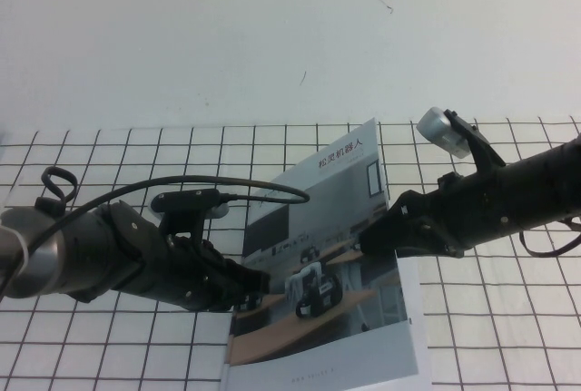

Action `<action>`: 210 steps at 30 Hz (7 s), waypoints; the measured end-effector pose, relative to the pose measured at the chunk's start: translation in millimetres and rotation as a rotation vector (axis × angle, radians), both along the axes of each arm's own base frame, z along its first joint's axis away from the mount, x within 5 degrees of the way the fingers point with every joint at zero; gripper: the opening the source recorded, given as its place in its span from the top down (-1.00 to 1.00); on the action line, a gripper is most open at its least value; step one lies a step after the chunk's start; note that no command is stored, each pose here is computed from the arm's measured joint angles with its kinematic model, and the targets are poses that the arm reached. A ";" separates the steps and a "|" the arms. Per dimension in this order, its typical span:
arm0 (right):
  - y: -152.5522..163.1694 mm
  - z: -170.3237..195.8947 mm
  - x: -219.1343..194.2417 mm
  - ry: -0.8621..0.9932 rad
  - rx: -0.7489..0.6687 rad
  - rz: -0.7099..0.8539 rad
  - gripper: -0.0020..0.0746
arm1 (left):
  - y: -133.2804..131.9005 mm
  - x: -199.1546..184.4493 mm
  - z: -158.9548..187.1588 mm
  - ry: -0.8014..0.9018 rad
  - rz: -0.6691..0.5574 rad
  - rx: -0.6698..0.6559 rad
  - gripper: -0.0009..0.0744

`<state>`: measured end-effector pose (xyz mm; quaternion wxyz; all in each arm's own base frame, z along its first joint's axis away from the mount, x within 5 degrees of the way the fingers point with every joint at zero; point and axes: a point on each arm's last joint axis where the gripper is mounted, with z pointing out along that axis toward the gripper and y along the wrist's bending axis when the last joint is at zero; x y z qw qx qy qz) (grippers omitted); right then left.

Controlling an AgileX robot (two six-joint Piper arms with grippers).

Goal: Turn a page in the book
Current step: Open the closed book

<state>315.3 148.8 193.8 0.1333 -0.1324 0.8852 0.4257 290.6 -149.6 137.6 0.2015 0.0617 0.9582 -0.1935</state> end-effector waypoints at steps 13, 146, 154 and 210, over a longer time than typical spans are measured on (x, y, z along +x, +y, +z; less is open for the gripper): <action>5.9 20.4 -5.4 -0.019 0.108 0.051 -0.15 | 0.1 1.3 -0.2 -0.005 0.020 -0.007 0.98; 43.2 20.6 -26.0 -0.254 -0.037 0.284 0.75 | -17.5 -129.1 81.1 -0.544 0.388 0.117 0.98; 62.5 -37.6 -22.0 -0.174 -0.136 0.319 0.94 | -1.7 -100.9 73.1 -0.407 0.365 0.036 0.98; 31.9 -62.5 -30.6 -0.072 -0.712 0.504 0.94 | 11.0 -77.5 118.8 -0.480 0.112 -0.198 0.98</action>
